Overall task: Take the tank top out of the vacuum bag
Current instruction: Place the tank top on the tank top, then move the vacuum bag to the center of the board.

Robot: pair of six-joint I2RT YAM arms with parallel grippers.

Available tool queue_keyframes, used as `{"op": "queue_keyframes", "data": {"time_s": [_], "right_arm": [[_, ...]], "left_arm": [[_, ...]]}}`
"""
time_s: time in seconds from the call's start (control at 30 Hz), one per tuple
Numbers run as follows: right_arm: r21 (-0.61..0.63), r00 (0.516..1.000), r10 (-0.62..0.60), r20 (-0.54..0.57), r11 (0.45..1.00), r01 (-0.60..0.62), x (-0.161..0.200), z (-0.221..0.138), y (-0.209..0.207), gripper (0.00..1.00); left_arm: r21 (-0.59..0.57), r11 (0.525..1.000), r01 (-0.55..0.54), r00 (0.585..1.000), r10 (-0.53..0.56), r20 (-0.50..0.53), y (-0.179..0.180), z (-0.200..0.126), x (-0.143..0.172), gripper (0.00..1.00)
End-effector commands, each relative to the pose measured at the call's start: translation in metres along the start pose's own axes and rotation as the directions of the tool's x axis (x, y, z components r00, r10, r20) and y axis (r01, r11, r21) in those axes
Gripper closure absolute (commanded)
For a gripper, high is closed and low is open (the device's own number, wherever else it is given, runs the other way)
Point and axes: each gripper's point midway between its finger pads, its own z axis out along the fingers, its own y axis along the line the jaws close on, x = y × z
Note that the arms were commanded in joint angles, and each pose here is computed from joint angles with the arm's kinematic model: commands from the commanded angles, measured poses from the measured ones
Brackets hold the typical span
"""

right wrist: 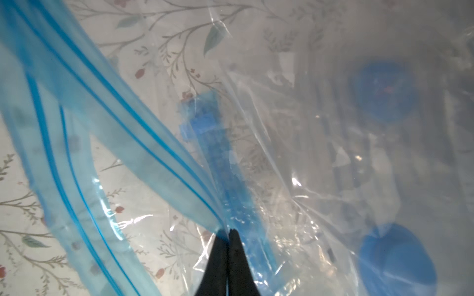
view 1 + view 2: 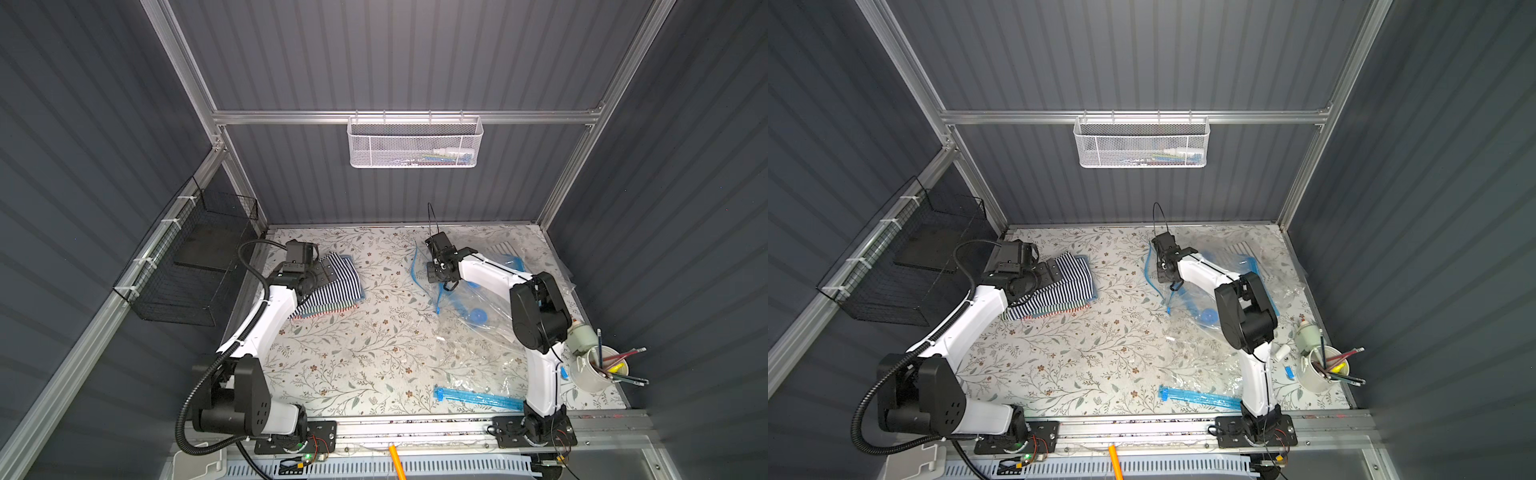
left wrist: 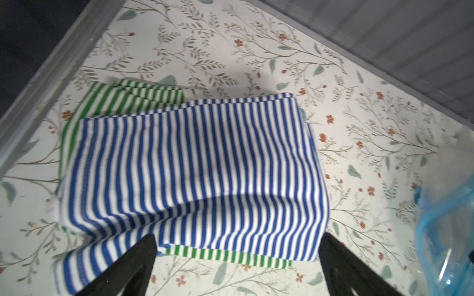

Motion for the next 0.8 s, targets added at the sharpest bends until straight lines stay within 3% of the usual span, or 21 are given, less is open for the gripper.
{"op": "queue_keyframes", "data": {"time_s": [0.0, 0.37, 0.77], "right_arm": [[0.112, 1.000, 0.014, -0.012, 0.994, -0.013, 0.006, -0.017, -0.040, 1.00], [0.307, 0.993, 0.087, -0.081, 0.950, -0.058, 0.051, -0.039, -0.120, 1.00], [0.463, 0.953, 0.208, -0.219, 0.882, -0.086, 0.098, -0.045, -0.195, 1.00]], "left_arm": [[0.086, 0.996, 0.012, 0.999, -0.015, 0.035, -0.027, -0.006, -0.013, 0.00], [0.207, 0.978, -0.013, 0.999, 0.023, -0.042, -0.072, 0.033, 0.010, 0.00], [0.290, 0.955, -0.061, 0.990, 0.095, -0.102, -0.116, 0.059, 0.030, 0.00]]}}
